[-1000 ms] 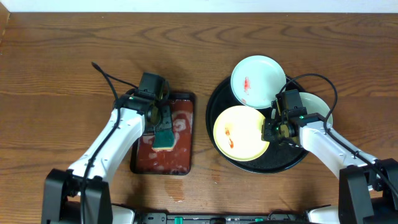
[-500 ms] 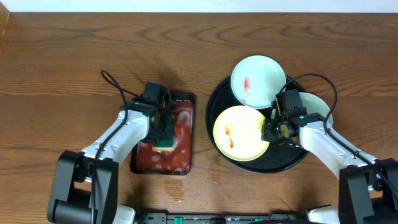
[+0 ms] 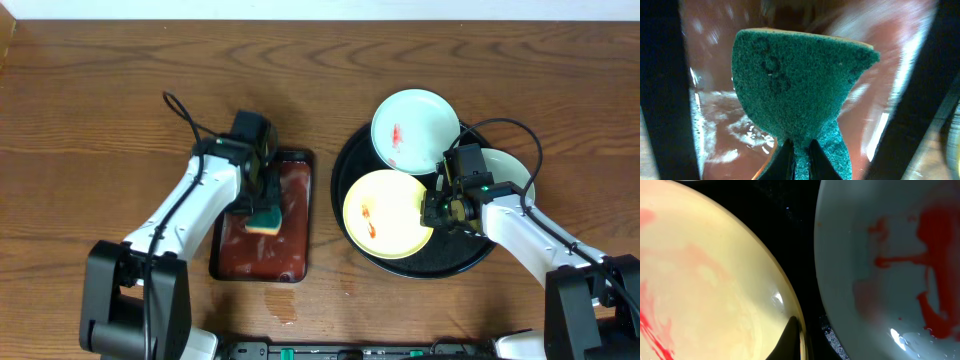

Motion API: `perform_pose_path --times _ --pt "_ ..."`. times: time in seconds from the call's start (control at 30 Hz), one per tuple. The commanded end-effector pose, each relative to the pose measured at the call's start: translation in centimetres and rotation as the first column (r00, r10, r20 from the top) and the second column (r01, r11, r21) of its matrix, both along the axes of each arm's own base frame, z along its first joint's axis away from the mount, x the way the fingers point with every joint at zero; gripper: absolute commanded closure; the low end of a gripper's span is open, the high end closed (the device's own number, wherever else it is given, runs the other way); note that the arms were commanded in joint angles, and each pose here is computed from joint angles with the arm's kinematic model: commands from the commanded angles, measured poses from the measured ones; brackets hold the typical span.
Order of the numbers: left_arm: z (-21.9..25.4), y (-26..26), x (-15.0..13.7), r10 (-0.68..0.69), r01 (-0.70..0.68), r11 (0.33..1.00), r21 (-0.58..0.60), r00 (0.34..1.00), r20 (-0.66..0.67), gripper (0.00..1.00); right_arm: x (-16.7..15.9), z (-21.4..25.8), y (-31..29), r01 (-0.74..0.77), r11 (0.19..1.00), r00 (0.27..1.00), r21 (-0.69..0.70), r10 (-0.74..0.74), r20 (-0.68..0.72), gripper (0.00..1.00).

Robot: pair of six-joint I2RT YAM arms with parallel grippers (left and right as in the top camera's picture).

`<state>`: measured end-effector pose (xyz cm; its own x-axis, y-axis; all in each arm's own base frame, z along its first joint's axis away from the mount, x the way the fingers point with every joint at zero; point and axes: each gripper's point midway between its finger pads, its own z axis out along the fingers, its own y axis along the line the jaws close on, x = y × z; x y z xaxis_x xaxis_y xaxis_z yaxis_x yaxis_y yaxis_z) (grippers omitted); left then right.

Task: Clean dirty plates on tray and stack at the side
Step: 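Dip the held sponge into the soapy water in the small tray, then scrub the yellow plate with the sponge while right gripper holds it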

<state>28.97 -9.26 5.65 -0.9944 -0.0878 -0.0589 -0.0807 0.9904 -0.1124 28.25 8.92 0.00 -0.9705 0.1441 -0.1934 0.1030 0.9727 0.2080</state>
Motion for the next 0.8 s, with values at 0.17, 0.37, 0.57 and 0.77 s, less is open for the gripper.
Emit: perform_pose_path --times 0.17,0.37,0.57,0.77 --pt "7.1 -7.9 1.1 -0.202 0.224 0.964 -0.145 0.967 0.154 0.93 -2.0 -2.2 -0.6 0.004 0.999 0.996 -0.036 -0.007 -0.089 0.99" --pt "7.2 -13.9 -0.4 -0.187 0.222 0.952 -0.21 0.967 0.175 0.93 -2.0 -2.1 0.2 -0.087 0.996 0.993 -0.001 0.087 -0.078 0.99" --pt "5.5 -17.4 -1.1 -0.144 0.177 0.952 -0.249 0.979 0.146 0.92 -2.9 -2.4 -0.8 -0.033 0.998 0.992 -0.049 0.027 -0.121 0.99" --pt "2.8 -21.5 -2.1 -0.192 0.208 0.916 -0.343 0.978 0.08 0.93 -2.4 -2.2 -0.3 -0.068 0.997 0.993 -0.022 0.065 -0.097 0.99"
